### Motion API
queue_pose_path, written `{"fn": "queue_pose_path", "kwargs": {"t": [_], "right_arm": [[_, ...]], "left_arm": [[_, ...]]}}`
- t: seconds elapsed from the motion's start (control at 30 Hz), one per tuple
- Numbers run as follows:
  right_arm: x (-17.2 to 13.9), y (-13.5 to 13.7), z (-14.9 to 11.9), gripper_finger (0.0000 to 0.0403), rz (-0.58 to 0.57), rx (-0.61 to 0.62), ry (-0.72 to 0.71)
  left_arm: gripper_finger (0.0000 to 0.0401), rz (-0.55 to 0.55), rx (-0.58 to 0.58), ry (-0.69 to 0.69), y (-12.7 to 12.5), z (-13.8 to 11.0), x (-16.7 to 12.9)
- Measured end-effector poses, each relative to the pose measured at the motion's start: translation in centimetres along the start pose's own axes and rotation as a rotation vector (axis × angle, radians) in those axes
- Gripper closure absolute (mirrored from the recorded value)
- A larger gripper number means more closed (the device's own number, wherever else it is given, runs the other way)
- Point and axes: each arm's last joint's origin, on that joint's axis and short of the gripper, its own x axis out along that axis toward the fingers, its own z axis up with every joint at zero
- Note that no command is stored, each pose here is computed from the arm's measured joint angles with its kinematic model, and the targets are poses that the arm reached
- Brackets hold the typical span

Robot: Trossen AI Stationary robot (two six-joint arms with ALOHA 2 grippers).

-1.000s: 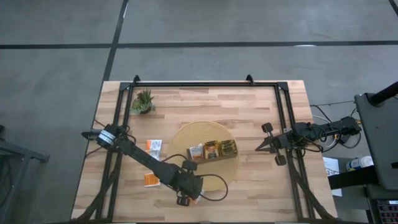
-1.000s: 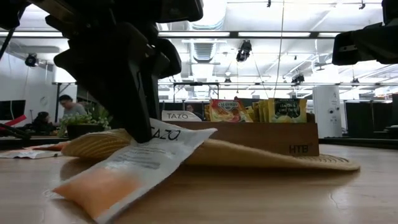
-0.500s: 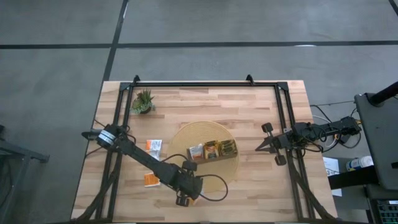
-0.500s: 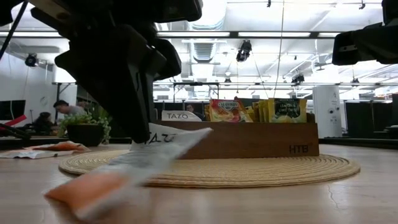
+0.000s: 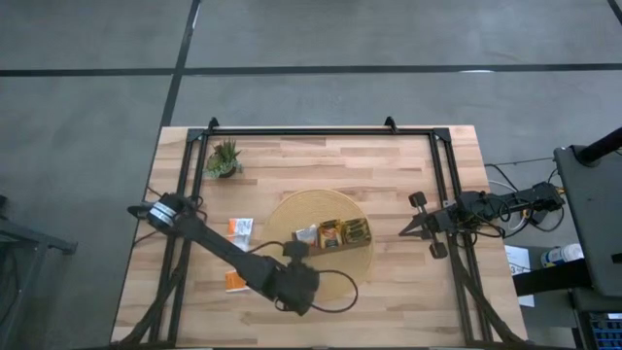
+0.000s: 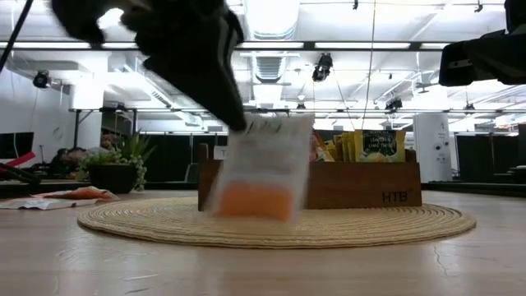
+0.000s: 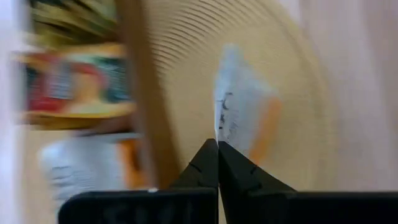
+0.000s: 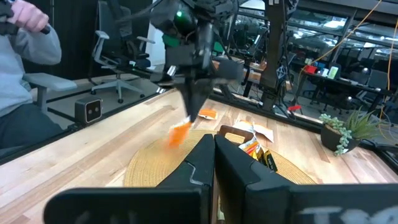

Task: Pick & Place Tea
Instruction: Put the white tea bag into the left of the wooden organizer

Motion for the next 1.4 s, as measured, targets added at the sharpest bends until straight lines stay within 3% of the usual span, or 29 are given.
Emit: {"fn": "queue_pose_path", "kwargs": {"t": [0.23, 0.47, 0.7, 1.03, 1.23, 1.4], "right_arm": [[0.0, 0.0, 0.0, 0.0394, 0.001, 0.0, 0.001], [0.0, 0.0, 0.0, 0.0394, 0.001, 0.0, 0.001], [0.0, 0.0, 0.0, 0.0394, 0.0, 0.0, 0.0], [0.0, 0.0, 0.0, 0.0394, 0.001, 0.0, 0.001], [0.0, 0.0, 0.0, 0.0394, 0.001, 0.0, 0.001], [0.0, 0.0, 0.0, 0.0394, 0.0, 0.0, 0.001]], "left_arm": [[0.0401, 0.159, -0.039, -0.094, 2.2, 0.4, -4.0], [0.0401, 0.297, -0.181, -0.197, 4.3, -0.3, -7.0], [0.0401, 0.352, -0.176, -0.139, 4.1, -3.2, -4.8], [0.0401, 0.297, -0.259, -0.15, 5.7, -2.4, -4.4], [0.0401, 0.32, -0.215, -0.09, 5.0, -4.5, -2.9], [0.0401, 0.344, -0.255, -0.096, 6.2, -4.1, -2.6]]}}
